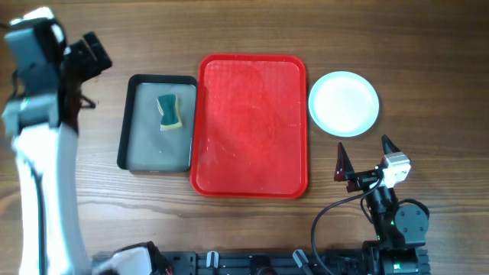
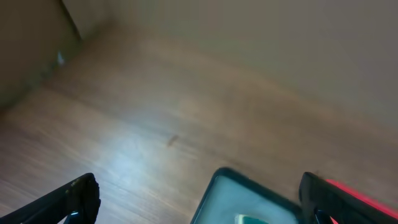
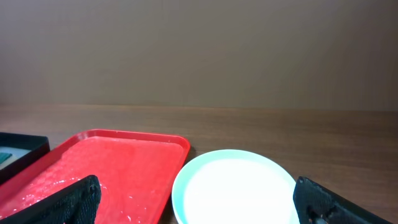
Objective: Clean dirty plates on tray and stack at the side
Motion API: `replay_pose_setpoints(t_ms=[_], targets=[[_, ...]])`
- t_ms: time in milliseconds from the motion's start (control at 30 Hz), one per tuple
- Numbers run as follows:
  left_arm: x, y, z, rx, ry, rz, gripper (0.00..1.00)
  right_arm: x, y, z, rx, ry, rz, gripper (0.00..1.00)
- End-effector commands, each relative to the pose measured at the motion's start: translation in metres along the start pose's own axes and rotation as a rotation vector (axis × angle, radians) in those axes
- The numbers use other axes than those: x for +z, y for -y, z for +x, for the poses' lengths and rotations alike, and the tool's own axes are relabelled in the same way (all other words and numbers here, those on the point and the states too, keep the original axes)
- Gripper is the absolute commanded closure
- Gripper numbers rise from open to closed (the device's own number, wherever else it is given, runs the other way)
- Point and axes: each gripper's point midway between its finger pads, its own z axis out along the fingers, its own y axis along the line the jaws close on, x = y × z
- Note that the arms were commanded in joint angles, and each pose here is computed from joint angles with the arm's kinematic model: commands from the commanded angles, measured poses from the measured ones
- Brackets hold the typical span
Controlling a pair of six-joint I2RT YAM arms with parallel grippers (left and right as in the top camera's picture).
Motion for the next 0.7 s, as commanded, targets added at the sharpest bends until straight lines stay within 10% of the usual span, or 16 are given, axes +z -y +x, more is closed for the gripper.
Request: replay_pose_setpoints(t_ms=[0,200,667], targets=[[-0.069,-0.009,-0.02,-0.028,0.122,0.012,0.0,-0.001,-0.002,-0.003,0.013,0.012,-0.012,0.01],[-0.173,-0.02,-0.029,-0.056,0.319,0.06,0.0,-0.001,-0.002,-0.003,0.013,0.013,-0.012,0.0],[-0.265,-0.014,0.084,0.03,0.208,0.286,0.0,-0.001,-0.002,-0.003,0.013,0.012,-0.012,0.0]])
